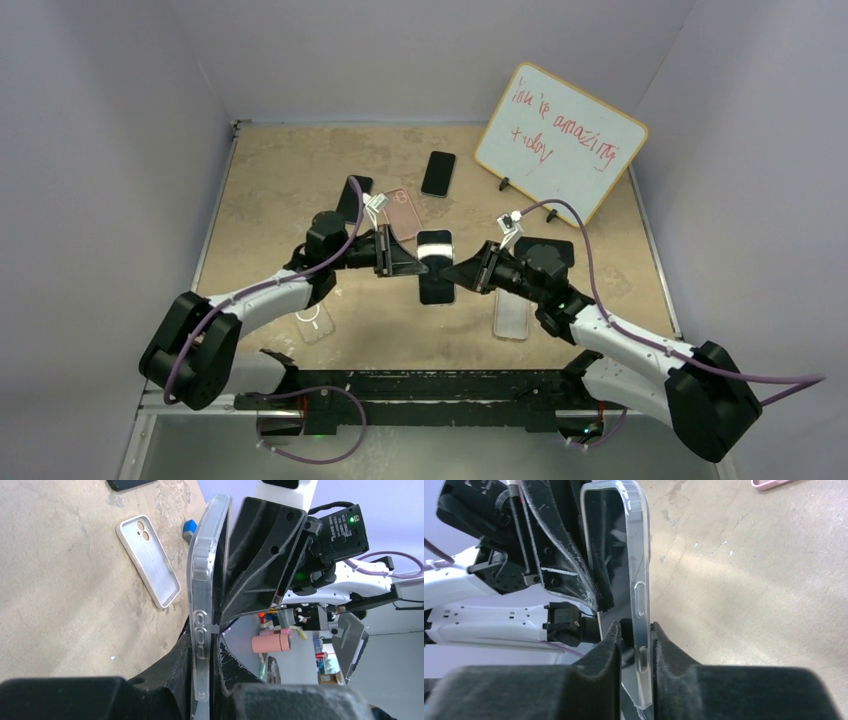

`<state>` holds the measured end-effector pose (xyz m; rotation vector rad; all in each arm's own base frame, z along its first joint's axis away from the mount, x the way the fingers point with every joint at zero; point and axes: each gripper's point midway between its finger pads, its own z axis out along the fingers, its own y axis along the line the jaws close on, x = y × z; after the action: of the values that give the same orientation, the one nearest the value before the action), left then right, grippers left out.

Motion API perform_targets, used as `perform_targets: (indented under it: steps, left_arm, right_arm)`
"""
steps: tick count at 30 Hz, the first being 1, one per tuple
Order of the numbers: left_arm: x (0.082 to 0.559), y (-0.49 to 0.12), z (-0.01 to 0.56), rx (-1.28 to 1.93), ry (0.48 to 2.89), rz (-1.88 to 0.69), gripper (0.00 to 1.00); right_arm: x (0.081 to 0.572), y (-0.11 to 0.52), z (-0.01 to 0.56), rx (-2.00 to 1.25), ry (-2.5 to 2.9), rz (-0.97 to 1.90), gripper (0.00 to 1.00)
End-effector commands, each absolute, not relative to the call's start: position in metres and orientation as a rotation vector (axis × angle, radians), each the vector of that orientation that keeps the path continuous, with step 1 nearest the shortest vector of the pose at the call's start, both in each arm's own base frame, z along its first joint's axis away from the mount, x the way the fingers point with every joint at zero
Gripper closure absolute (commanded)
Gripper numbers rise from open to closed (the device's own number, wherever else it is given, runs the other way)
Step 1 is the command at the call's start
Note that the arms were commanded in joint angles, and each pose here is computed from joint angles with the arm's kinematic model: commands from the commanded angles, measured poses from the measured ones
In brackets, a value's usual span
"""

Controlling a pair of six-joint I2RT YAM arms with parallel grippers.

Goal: Put the phone into the phone case

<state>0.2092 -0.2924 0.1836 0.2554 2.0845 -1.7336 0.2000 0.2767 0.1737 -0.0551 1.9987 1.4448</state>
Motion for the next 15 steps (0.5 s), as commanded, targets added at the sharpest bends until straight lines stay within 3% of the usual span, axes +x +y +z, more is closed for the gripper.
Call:
perform_targets:
  steps: [1, 3, 8, 9, 12, 15]
  left_arm:
    - [0.222, -0.295, 0.196, 0.235, 1.99, -1.731, 1.0]
    - [0.224, -0.294, 0.19, 0.216, 2.014, -1.718, 1.0]
    - [0.225, -0.294, 0.178, 0.188, 2.049, -1.704, 1.0]
    - [0.226, -0.293, 0.176, 0.177, 2.058, -1.698, 1.0]
    - [0.229, -0.29, 0.166, 0.137, 2.097, -1.672, 1.0]
    - [0.234, -0.286, 0.155, 0.102, 2.132, -1.635, 1.0]
  right_arm:
    - [0.197, 0.282, 0.185, -0.072, 1.952, 1.498, 0.93]
    - [0.198, 0.282, 0.182, -0.064, 1.961, 1.497, 1.0]
    - [0.2, 0.282, 0.177, -0.04, 1.984, 1.483, 1.0]
    - [0.201, 0.281, 0.177, -0.031, 1.99, 1.475, 0.94]
    - [0.205, 0.275, 0.174, 0.006, 2.009, 1.426, 0.55]
    - [0.208, 0.267, 0.171, 0.05, 2.029, 1.356, 0.27]
